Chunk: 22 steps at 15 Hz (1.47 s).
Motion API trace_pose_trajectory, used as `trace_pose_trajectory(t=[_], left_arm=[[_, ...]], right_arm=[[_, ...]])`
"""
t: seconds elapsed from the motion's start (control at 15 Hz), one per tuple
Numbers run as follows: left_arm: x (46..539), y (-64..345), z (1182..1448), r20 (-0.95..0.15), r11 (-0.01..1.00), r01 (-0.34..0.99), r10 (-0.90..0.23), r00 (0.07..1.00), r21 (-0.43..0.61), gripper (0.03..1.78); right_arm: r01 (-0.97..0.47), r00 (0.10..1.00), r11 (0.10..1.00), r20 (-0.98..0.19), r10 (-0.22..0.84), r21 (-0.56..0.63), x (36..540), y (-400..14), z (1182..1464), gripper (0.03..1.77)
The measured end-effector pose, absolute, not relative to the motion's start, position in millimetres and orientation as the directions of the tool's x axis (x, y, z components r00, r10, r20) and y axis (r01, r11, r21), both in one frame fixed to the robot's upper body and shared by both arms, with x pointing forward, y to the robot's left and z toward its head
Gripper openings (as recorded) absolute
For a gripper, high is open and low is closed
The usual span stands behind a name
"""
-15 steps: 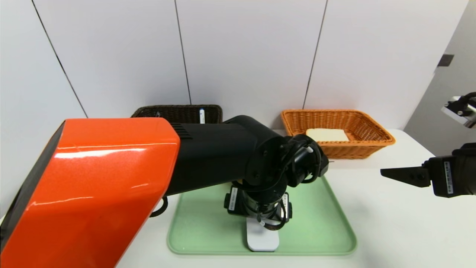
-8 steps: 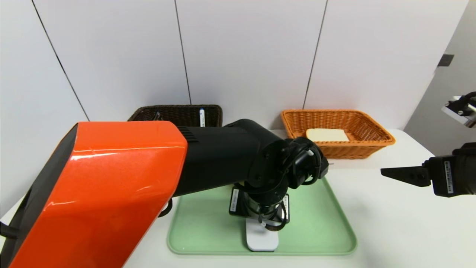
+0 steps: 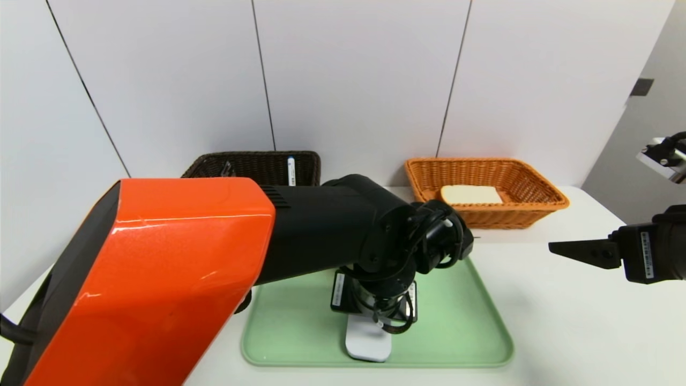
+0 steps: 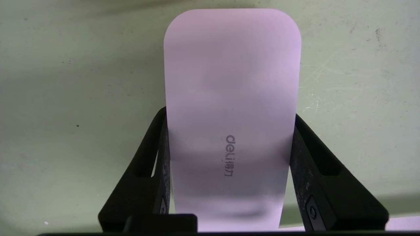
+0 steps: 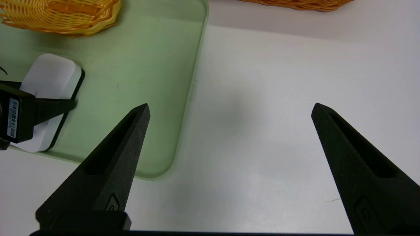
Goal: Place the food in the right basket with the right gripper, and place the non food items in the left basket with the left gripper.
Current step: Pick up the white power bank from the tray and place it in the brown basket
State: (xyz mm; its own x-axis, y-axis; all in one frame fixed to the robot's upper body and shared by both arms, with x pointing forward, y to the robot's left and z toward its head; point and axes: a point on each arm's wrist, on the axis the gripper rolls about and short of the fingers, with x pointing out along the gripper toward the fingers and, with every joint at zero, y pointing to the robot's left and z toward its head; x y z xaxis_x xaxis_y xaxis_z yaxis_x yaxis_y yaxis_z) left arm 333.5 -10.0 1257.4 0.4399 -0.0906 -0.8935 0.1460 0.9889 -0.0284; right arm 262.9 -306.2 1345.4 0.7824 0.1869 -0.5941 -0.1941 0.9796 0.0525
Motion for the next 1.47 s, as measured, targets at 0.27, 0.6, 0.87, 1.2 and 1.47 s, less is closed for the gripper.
trace_pose_trajectory(t=[0.27,0.6,0.87,1.2,1.47], left_arm=[[330.9,-4.6,1270.3,-0.885,0.988,0.151,-0.104,0.454,-0.039,1.01],[323.9,6.3,1294.2,-0.872,0.986,0.151,-0.13,0.471,-0.066,1.0],[312.7,25.3,1314.9,-0.889,0.985,0.165,-0.114,0.444,-0.044,1.0],[301.1,61.2,1364.8,-0.841,0.98,0.161,-0.181,0.509,-0.114,1.0],[313.0,106.4,1405.4,-0.748,0.98,0.119,-0.2,0.633,-0.162,1.0]], right_arm=[[-0.192,0.781,0.98,-0.597,0.185,0.053,262.7,-306.5,1344.9,1.7],[-0.191,0.78,0.98,-0.598,0.184,0.053,261.0,-307.1,1343.9,1.7],[-0.185,0.781,0.981,-0.599,0.178,0.05,260.7,-307.7,1343.9,1.7],[-0.183,0.781,0.982,-0.599,0.175,0.049,260.2,-307.9,1343.6,1.7],[-0.181,0.772,0.982,-0.612,0.172,0.048,256.0,-308.6,1337.9,1.7]])
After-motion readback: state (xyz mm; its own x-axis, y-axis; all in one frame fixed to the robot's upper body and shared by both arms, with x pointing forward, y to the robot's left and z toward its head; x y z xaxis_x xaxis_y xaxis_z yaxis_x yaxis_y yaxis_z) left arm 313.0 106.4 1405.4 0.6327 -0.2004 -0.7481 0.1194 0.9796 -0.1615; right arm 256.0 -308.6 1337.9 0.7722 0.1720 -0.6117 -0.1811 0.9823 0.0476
